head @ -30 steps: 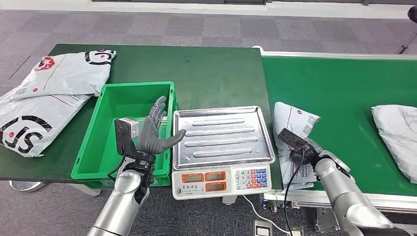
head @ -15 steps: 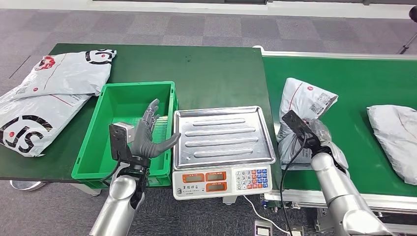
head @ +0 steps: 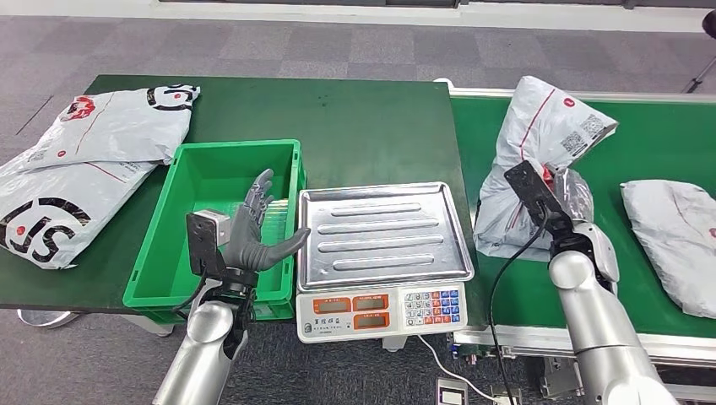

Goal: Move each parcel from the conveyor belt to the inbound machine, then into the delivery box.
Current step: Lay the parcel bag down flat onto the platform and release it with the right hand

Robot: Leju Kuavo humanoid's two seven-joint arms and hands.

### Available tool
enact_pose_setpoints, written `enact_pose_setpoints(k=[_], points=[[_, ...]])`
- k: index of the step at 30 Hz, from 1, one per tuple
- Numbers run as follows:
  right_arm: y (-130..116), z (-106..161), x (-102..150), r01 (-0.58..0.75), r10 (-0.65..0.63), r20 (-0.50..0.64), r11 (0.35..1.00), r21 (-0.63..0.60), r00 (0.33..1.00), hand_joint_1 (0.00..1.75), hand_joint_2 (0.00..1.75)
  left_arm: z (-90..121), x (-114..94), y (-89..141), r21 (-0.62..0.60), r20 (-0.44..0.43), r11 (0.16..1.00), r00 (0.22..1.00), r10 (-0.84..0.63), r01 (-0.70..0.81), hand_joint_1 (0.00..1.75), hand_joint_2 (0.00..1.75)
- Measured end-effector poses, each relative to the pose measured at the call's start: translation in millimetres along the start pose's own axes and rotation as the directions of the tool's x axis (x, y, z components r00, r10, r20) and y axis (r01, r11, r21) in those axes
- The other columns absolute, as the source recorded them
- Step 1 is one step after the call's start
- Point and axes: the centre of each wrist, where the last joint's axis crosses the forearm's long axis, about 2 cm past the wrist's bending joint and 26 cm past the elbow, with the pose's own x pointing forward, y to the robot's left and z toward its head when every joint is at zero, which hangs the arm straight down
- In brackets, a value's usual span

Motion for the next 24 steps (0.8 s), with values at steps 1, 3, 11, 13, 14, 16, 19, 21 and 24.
enact_pose_setpoints(k=[1, 3, 11, 13, 14, 16, 19, 21, 24], points=[[-1, 0, 0, 0.001, -0.001, 0.004, 1.000, -0.007, 1.000, 1.75, 1.75, 0, 0, 0, 0.000, 0.000, 1.000, 1.000, 0.000, 0.000, 0.00, 1.75], [-3, 1, 2, 0.012, -0.011, 0.015, 0.999, -0.037, 1.000, 1.75, 1.75, 0, 0, 0, 0.001, 0.000, 1.000, 1.000, 0.000, 0.000, 0.00, 1.75], [-19, 8, 12, 0.103, -0.088, 0.121, 0.986, -0.130, 0.989, 1.75, 1.75, 0, 0, 0, 0.018, 0.001, 1.000, 1.000, -0.004, 0.004, 0.00, 1.75], [-19, 12, 14, 0.112, -0.095, 0.144, 0.986, -0.121, 0.985, 1.75, 1.75, 0, 0, 0, 0.021, 0.002, 1.000, 1.000, -0.004, 0.004, 0.00, 1.75], [-19, 14, 16, 0.114, -0.096, 0.154, 0.987, -0.111, 0.983, 1.75, 1.75, 0, 0, 0, 0.022, 0.002, 1.000, 1.000, -0.004, 0.004, 0.00, 1.75], [-14, 17, 22, 0.114, -0.099, 0.177, 0.990, -0.078, 0.979, 1.75, 1.75, 0, 0, 0, 0.022, 0.005, 1.000, 1.000, -0.004, 0.004, 0.00, 1.75], [2, 22, 37, 0.119, -0.111, 0.221, 0.993, -0.023, 0.969, 1.75, 1.75, -1, -1, -1, 0.022, 0.007, 1.000, 1.000, -0.002, 0.002, 0.00, 1.75], [16, 27, 52, 0.126, -0.126, 0.253, 0.992, 0.014, 0.959, 1.75, 1.75, -2, -1, -1, 0.022, 0.006, 1.000, 1.000, 0.000, 0.000, 0.00, 1.75], [40, 37, 77, 0.133, -0.151, 0.299, 0.988, 0.081, 0.942, 1.75, 1.75, -3, -1, -2, 0.023, 0.006, 1.000, 1.000, 0.004, -0.005, 0.00, 1.75]])
